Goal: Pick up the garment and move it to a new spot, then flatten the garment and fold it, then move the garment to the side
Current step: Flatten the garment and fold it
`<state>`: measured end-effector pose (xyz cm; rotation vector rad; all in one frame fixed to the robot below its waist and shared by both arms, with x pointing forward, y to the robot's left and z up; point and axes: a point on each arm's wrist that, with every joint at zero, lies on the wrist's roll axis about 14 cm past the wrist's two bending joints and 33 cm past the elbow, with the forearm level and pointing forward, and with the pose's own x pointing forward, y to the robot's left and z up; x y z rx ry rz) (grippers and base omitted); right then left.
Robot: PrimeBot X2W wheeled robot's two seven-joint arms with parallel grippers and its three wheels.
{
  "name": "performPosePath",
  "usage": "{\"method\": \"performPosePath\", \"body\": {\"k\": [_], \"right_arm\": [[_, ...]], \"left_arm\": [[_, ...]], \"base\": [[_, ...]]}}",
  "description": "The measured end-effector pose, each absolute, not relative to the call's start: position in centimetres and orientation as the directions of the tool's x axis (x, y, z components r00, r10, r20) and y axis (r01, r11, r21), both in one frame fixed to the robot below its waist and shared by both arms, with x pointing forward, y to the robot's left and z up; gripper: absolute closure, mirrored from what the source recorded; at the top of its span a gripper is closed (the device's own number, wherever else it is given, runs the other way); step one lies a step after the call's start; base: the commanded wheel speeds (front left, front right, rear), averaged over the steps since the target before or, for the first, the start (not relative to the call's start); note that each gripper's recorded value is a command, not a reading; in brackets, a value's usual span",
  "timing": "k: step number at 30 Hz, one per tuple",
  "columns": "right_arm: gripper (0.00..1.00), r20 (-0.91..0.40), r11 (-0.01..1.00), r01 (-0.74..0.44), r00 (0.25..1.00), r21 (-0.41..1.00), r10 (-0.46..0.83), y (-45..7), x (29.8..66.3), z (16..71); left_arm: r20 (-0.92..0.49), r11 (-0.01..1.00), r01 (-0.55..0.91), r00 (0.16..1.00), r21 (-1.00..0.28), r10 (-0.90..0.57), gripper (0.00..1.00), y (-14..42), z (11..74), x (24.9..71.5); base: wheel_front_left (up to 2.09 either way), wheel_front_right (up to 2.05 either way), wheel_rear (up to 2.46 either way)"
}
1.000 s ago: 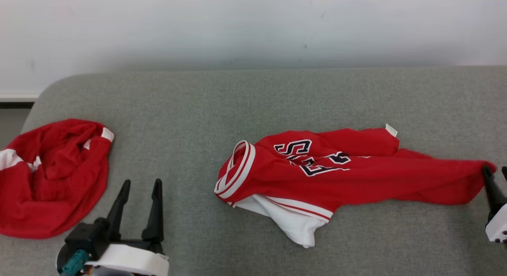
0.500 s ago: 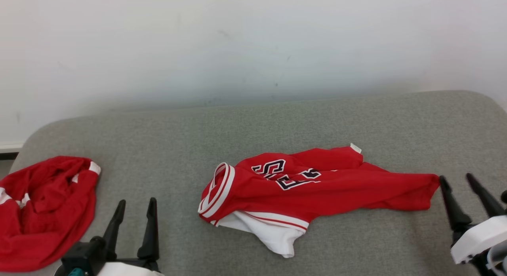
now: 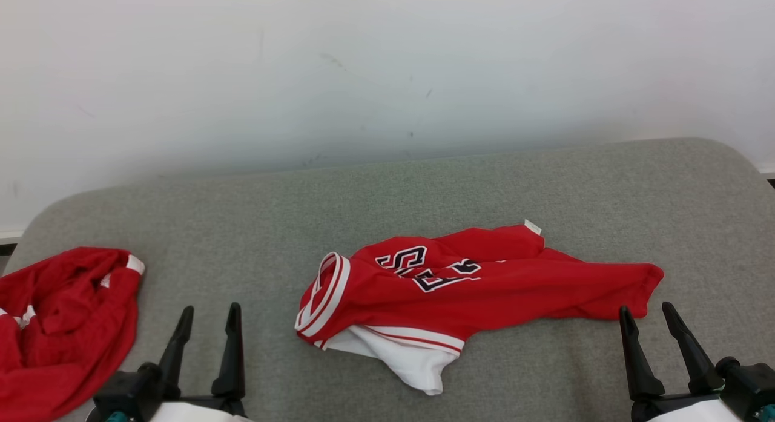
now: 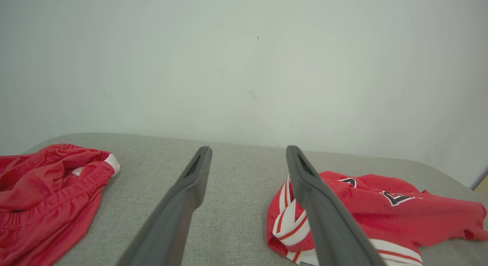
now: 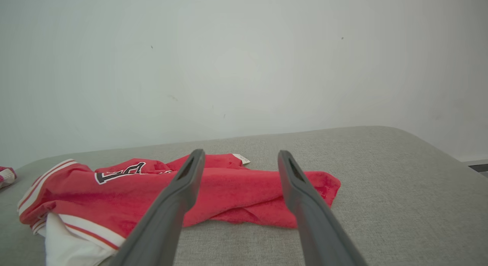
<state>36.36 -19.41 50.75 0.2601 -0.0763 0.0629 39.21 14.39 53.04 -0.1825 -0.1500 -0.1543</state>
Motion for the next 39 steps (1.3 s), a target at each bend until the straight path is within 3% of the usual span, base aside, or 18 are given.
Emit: {"method": "performPosePath", "body": {"k": [12,22,32,35,39], "right_arm": [[0.0,0.074,0.966,-0.061,0.996,0.251,0.043,-19.1,36.4,50.4],[0.0,0.035,0.965,-0.001,0.999,0.261,-0.008,-20.2,36.2,49.1],[0.0,0.011,0.963,0.049,0.999,0.263,-0.053,-21.4,35.3,48.4],[0.0,0.009,0.963,0.062,0.998,0.262,-0.067,-21.9,35.2,48.4],[0.0,0.01,0.963,0.068,0.997,0.261,-0.073,-22.0,35.0,48.4]], "left_arm": [[0.071,0.948,0.294,0.955,-0.124,-0.287,0.0,10.4,51.6,41.2],[-0.221,0.865,0.491,0.837,-0.1,-0.501,0.0,4.7,48.3,44.6],[-0.454,0.83,0.534,0.707,-0.161,-0.542,0.0,2.5,44.6,45.5],[-0.5,0.818,0.551,0.668,-0.166,-0.551,1.0,2.1,43.9,45.3],[-0.532,0.808,0.563,0.636,-0.174,-0.558,1.0,2.2,44.1,45.5]], "base": [[0.0,0.0,0.0],[0.0,0.0,0.0],[0.0,0.0,0.0],[0.0,0.0,0.0],[0.0,0.0,0.0]]}}
